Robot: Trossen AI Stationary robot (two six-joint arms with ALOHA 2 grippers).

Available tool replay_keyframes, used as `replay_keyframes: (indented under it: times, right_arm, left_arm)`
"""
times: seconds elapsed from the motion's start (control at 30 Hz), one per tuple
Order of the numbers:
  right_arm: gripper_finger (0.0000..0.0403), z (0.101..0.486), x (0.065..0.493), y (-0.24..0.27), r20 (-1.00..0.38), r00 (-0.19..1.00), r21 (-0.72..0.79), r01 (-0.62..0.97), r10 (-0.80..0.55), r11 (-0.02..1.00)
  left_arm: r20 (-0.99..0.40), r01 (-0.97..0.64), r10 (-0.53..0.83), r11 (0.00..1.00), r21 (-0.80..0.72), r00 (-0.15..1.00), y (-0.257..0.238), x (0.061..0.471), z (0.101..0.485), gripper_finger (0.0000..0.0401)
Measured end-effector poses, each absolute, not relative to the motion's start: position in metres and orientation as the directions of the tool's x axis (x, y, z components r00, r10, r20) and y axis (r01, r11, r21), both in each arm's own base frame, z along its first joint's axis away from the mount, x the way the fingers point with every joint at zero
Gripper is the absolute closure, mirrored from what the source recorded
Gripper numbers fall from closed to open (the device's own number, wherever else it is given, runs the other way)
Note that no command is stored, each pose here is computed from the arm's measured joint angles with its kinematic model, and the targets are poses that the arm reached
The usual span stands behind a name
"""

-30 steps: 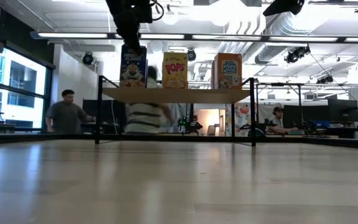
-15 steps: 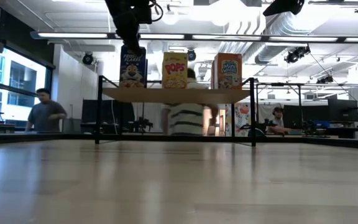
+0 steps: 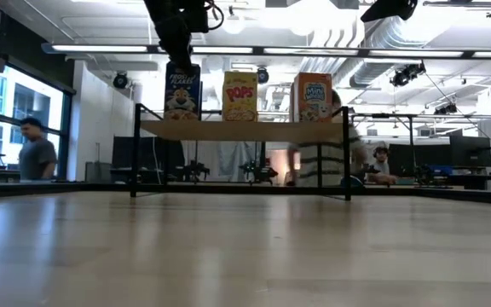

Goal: Stack cereal on shelf
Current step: Put the right blue cereal box and aligned with the other blue cereal box on the shelf

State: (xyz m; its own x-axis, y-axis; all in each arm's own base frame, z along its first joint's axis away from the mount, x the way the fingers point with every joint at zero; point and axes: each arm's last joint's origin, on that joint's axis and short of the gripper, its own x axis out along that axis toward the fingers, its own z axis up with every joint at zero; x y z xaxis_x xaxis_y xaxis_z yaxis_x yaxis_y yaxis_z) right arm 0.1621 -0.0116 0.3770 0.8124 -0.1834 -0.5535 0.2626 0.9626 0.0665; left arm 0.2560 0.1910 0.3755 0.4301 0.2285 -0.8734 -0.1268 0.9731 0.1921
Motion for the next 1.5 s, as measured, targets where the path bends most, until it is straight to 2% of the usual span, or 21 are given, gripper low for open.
replay_keyframes:
  times: [0.93,1.5]
  right_arm:
    - [0.0128,0.3770,0.1620,-0.0116,-0.553,0.813,0.067,0.262,-0.183,0.963]
    - [0.0128,0.3770,0.1620,-0.0116,-0.553,0.813,0.067,0.262,-0.183,0.963]
  left_arm:
    - [-0.880,-0.138,0.220,0.974,0.178,0.420,0.1969,0.2605,0.3687,0.0239]
    - [-0.884,-0.144,0.251,0.967,0.210,0.394,0.1981,0.2602,0.3679,0.0190]
